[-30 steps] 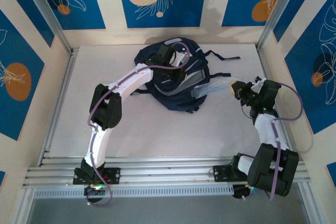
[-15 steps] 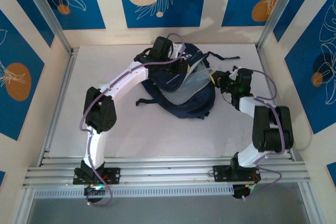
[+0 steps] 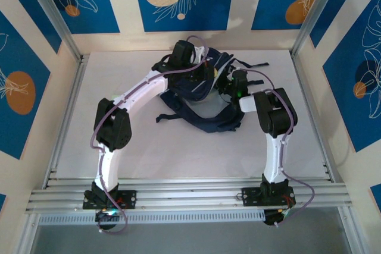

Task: Pack the student bag
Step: Place the book in the student bag, then close the student bag at the top-center of the table.

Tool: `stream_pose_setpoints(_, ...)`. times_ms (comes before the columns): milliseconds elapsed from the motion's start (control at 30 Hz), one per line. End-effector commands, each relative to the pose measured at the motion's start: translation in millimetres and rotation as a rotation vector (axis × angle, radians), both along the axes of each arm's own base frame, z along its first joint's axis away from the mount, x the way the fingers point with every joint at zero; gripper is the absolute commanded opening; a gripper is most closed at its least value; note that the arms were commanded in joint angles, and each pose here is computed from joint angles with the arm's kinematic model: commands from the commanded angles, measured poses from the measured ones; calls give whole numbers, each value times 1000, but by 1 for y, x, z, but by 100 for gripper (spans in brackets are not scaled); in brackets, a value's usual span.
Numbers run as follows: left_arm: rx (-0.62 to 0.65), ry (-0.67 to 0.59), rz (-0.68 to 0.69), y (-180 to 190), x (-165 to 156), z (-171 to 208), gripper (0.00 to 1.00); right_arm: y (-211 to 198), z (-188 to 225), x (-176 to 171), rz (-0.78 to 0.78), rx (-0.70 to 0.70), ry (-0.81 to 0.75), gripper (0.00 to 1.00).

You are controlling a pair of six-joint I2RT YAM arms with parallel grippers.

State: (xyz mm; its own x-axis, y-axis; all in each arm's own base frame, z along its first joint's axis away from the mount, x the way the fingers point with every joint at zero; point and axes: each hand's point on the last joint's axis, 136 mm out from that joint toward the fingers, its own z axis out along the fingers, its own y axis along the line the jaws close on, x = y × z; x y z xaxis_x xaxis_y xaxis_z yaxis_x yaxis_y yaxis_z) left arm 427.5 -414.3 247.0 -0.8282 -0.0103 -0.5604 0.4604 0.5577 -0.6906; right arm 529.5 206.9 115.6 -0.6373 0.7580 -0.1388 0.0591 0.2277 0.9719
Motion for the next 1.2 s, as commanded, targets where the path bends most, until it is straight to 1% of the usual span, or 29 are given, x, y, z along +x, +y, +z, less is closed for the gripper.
stream_pose_setpoints(0,-207,-175,-58,-6,-15,96,0,-11,-4,20,-123,-24,40,4)
stream_pose_setpoints(67,-200,-177,-38,-3,-11,92,0,-15,1,23,-114,-16,47,11)
stream_pose_setpoints(133,-191,-183,-10,2,-4,88,0,-17,8,17,-99,-16,52,25)
stream_pose_setpoints(200,-188,-176,19,7,6,79,0,-24,12,3,-95,-42,85,40)
stream_pose_setpoints(300,-197,-161,51,9,16,69,0,-40,18,-24,-96,-95,129,56)
stream_pose_setpoints(400,-168,-168,75,10,22,60,0,-59,27,-55,-58,-130,154,64)
stream_pose_setpoints(533,-147,-150,78,8,25,44,0,-85,33,-101,4,-201,201,68)
stream_pose_setpoints(600,-149,-133,54,5,23,38,0,-96,38,-127,18,-282,207,69)
stream_pose_setpoints(633,-140,-131,40,4,21,36,7,-101,40,-138,19,-326,214,70)
stream_pose_setpoints(700,-72,-131,16,10,17,27,37,-108,47,-160,26,-423,215,71)
stream_pose_setpoints(767,-3,-137,27,24,15,21,59,-112,58,-176,32,-485,202,72)
stream_pose_setpoints(800,14,-139,38,33,15,19,67,-114,62,-183,33,-509,197,72)
stream_pose_setpoints(933,48,-135,137,78,18,8,75,-112,77,-199,42,-580,174,72)
stream_pose_setpoints(1067,93,-102,276,130,24,-21,76,-93,85,-204,90,-597,151,72)
stream_pose_setpoints(1167,122,-64,385,167,29,-51,77,-75,80,-204,125,-594,159,72)
